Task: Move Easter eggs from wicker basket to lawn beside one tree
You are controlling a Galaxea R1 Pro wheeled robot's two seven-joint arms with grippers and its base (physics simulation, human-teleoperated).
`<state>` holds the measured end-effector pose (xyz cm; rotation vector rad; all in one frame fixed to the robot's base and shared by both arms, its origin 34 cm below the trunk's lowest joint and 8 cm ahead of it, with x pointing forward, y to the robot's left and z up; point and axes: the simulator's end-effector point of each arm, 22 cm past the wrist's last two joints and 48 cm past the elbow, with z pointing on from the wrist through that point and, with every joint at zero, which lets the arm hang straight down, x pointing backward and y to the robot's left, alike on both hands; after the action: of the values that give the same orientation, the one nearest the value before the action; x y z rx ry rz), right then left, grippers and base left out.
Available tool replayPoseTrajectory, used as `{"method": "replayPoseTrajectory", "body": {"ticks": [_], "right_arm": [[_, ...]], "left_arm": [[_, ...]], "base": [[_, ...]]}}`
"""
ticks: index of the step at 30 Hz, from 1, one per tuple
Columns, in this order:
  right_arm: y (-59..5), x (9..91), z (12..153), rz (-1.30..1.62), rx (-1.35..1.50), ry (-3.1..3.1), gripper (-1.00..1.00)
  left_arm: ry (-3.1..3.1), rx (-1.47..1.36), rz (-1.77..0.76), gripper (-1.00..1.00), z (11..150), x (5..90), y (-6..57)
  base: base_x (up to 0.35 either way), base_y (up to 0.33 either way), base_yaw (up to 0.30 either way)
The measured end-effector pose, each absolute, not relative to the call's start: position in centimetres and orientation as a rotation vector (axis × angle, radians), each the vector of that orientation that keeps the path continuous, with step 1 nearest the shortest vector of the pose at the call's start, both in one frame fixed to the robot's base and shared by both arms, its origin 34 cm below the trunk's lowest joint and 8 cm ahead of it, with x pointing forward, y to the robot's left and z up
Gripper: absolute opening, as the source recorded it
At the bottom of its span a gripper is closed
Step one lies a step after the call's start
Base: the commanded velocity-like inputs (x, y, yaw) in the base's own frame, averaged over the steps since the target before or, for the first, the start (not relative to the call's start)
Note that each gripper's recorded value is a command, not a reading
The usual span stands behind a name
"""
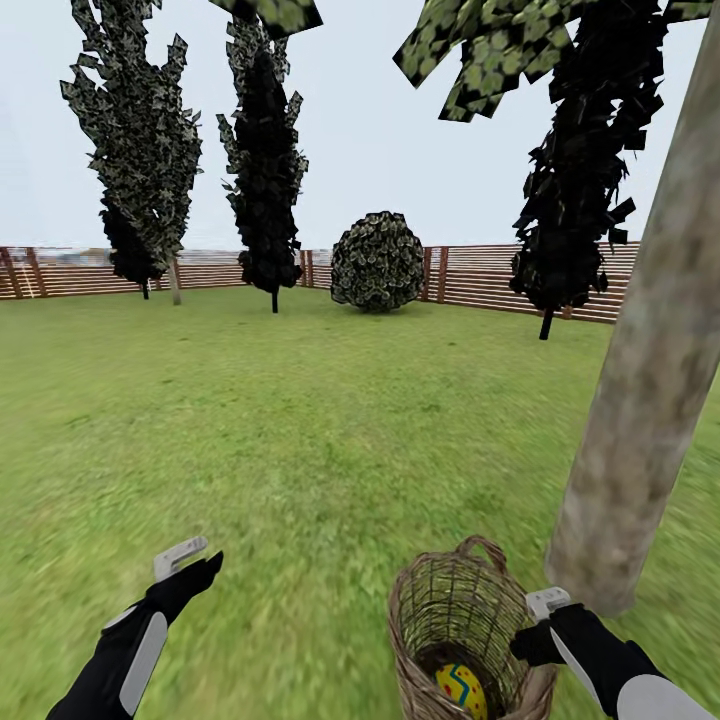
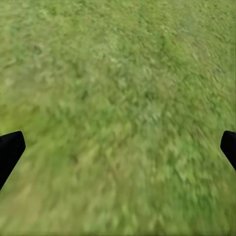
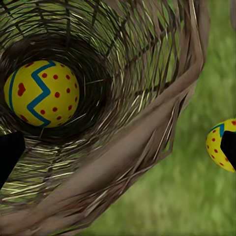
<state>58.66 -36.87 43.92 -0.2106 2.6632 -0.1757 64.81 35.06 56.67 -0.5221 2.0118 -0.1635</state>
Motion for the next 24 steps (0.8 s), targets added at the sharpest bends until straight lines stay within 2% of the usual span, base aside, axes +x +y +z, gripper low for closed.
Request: {"method": "replayPoseTrajectory", "body": {"ticks": [4, 15, 21, 24], "right_arm": [[-36.8, 58.7, 43.9, -0.174, -0.211, 2.663, 1.0], [-36.9, 58.7, 43.9, -0.176, -0.211, 2.663, 1.0], [-37.0, 58.6, 43.9, -0.178, -0.21, 2.663, 1.0], [-37.0, 58.6, 44.0, -0.178, -0.21, 2.663, 1.0]], "left_arm": [[2.022, -0.52, -0.162, 1.0, 56.3, 64.7, 34.9], [2.07, -0.53, -0.167, 1.0, 54.2, 63.8, 34.5], [2.067, -0.535, -0.17, 1.0, 54.2, 63.9, 34.5], [2.068, -0.537, -0.171, 1.0, 54.1, 63.8, 34.5]], "base": [[0.001, 0.148, 0.0], [0.0, 0.309, 0.0], [0.006, 0.067, 0.0], [0.179, 0.171, 0.0]]}}
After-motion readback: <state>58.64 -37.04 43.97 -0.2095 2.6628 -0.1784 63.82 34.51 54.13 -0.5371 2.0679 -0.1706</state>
